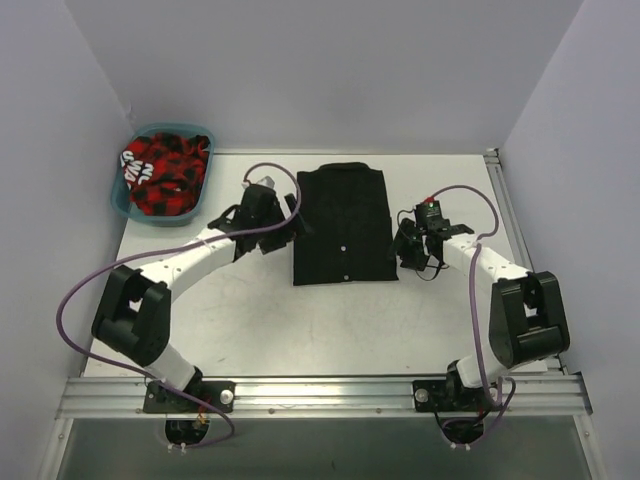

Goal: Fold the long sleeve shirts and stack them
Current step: Fold the shirt

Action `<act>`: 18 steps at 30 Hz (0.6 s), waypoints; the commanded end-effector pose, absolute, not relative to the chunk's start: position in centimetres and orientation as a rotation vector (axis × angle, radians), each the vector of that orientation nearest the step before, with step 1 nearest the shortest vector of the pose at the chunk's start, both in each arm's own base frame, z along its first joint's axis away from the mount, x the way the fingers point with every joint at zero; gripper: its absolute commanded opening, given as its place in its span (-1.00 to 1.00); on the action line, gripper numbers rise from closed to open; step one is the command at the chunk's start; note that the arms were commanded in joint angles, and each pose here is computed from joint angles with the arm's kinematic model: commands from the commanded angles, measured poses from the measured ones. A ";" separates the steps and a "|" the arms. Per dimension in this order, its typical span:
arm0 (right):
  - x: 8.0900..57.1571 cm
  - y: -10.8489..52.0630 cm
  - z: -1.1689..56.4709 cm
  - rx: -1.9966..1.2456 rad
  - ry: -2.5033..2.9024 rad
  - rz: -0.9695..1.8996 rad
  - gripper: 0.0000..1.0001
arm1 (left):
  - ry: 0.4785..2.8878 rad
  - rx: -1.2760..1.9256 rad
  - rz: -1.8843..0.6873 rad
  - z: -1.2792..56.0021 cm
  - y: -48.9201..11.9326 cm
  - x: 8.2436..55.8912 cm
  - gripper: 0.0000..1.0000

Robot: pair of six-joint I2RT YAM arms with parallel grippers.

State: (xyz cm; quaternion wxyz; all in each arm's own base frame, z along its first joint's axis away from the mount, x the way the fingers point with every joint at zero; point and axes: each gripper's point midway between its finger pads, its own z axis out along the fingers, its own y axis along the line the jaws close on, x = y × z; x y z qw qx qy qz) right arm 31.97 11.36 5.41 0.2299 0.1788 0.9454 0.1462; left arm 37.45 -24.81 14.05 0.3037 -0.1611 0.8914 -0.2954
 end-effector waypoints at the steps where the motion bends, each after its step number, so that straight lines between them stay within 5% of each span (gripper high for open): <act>1: 33.3 11.2 5.3 0.503 2.574 0.371 -0.09 | 2.488 -0.291 -0.533 9.3 -22.8 33.9 0.94; 13: 30.6 11.5 0.9 0.555 2.671 0.392 -0.50 | 2.642 -0.240 -0.483 3.8 -24.7 30.1 0.93; 18: 28.6 10.9 0.3 0.550 2.686 0.378 -0.91 | 2.674 -0.278 -0.503 2.4 -24.6 28.7 0.93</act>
